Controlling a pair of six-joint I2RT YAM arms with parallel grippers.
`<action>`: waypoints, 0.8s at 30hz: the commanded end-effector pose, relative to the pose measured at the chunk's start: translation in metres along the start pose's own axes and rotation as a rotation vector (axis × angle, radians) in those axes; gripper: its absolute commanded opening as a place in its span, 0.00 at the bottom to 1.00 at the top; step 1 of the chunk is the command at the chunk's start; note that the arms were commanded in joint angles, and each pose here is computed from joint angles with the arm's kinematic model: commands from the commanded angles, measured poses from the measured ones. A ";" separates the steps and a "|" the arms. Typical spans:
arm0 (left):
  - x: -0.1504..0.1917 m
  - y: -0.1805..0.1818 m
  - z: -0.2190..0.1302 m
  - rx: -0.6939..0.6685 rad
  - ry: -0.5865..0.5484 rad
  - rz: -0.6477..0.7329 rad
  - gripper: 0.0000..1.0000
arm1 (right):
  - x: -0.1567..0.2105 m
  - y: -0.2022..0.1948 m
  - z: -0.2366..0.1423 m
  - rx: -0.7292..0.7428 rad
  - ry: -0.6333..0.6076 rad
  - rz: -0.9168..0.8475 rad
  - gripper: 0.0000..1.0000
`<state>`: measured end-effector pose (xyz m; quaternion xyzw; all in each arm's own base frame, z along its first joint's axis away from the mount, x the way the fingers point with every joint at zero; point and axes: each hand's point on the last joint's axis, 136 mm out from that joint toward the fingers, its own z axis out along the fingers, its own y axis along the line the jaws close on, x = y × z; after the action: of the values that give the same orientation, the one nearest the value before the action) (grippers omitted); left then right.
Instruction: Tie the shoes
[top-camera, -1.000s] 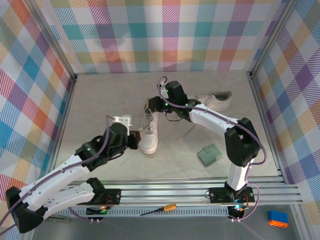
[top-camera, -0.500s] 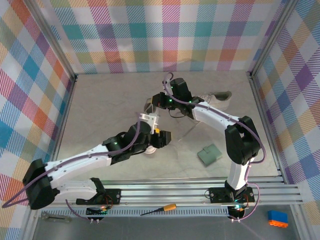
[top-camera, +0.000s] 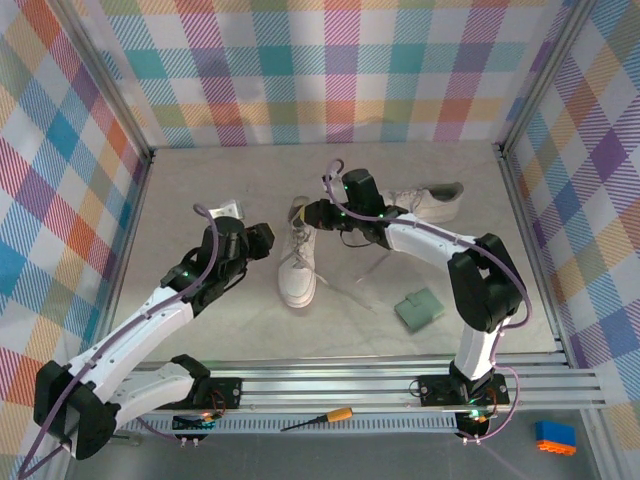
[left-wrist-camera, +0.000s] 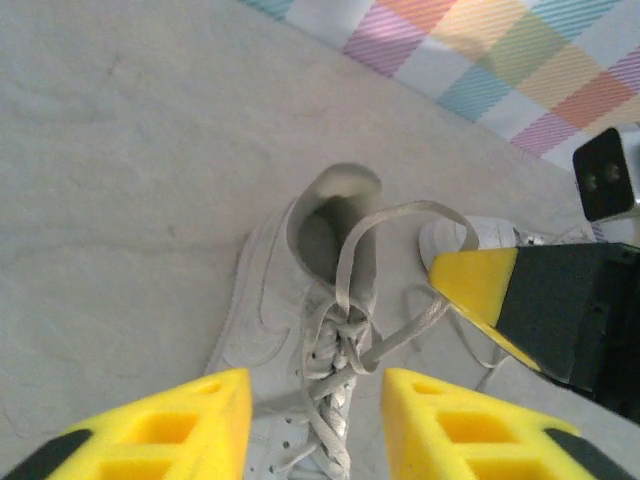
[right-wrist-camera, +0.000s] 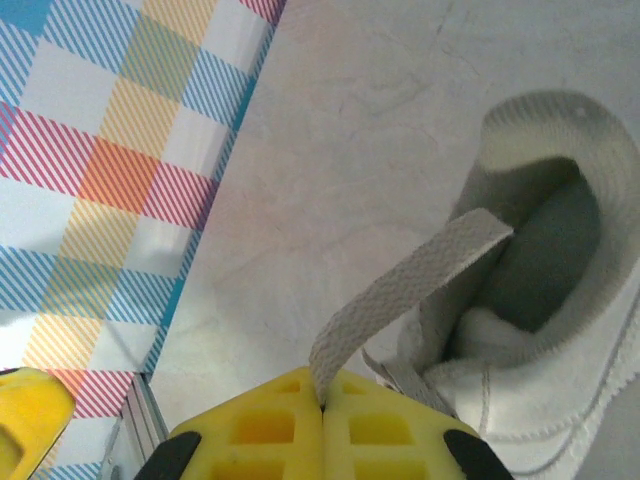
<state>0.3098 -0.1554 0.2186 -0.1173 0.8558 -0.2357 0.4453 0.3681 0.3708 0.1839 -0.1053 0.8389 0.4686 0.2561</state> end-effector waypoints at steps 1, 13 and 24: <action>0.000 -0.037 0.000 0.182 0.039 0.046 0.33 | -0.012 0.025 -0.012 -0.068 -0.058 -0.041 0.00; -0.008 -0.014 0.027 0.097 0.028 -0.061 0.33 | 0.013 0.051 -0.033 -0.226 -0.064 -0.309 0.00; -0.023 -0.005 0.022 0.008 0.016 -0.073 0.56 | 0.032 0.071 -0.048 -0.335 -0.042 -0.518 0.00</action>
<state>0.3389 -0.1654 0.2207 -0.1458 0.8503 -0.2768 0.4232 0.3116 0.3673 0.2224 -0.2927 0.7331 0.5107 0.3407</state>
